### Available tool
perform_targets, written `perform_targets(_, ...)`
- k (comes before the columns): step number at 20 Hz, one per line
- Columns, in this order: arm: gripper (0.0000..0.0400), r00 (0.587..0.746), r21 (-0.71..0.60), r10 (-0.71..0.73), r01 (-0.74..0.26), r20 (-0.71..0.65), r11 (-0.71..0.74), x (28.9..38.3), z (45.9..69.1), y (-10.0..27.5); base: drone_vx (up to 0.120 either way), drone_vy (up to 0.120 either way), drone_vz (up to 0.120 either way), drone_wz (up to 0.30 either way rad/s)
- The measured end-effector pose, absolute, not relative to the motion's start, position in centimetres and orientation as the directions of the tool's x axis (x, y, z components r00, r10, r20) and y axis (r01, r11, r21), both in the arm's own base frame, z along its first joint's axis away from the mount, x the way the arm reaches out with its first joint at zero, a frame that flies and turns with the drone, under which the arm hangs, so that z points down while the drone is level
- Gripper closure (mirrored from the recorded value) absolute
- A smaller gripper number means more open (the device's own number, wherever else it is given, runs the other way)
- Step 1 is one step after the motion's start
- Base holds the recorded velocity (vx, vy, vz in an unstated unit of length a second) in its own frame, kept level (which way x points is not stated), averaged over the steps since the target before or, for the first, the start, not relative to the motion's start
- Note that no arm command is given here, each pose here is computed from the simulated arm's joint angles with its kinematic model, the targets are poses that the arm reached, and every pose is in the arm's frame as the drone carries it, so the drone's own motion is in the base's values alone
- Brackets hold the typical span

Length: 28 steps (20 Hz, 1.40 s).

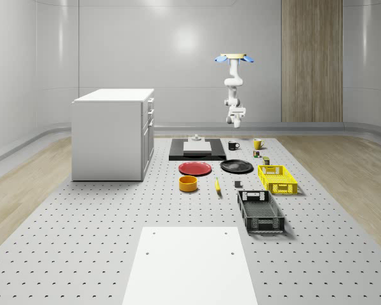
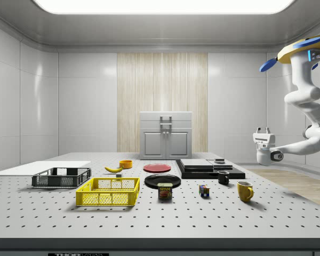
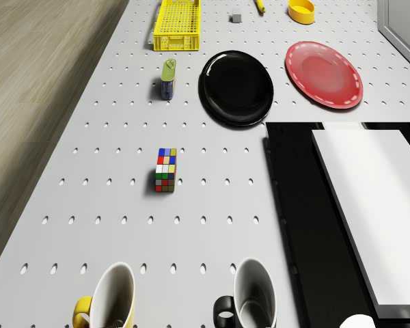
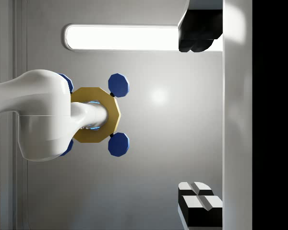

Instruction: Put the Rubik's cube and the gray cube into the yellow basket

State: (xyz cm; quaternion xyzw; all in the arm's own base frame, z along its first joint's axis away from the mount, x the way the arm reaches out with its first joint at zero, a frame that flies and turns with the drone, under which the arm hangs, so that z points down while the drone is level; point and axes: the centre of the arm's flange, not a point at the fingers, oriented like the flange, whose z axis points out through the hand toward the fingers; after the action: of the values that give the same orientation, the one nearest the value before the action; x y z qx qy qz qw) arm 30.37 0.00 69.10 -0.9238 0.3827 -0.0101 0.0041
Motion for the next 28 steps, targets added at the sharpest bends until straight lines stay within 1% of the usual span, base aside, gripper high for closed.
perform_targets(19, 0.0000, 0.707, -0.022, -0.707, -0.707, 0.029, -0.707, 30.24, 69.23, 0.05, 0.120, 0.120, 0.000, 0.000)
perform_targets(28, 0.0000, 0.706, -0.013, -0.707, -0.707, 0.048, -0.707, 30.17, 69.23, 0.24, 0.120, 0.004, 0.000, 0.000)
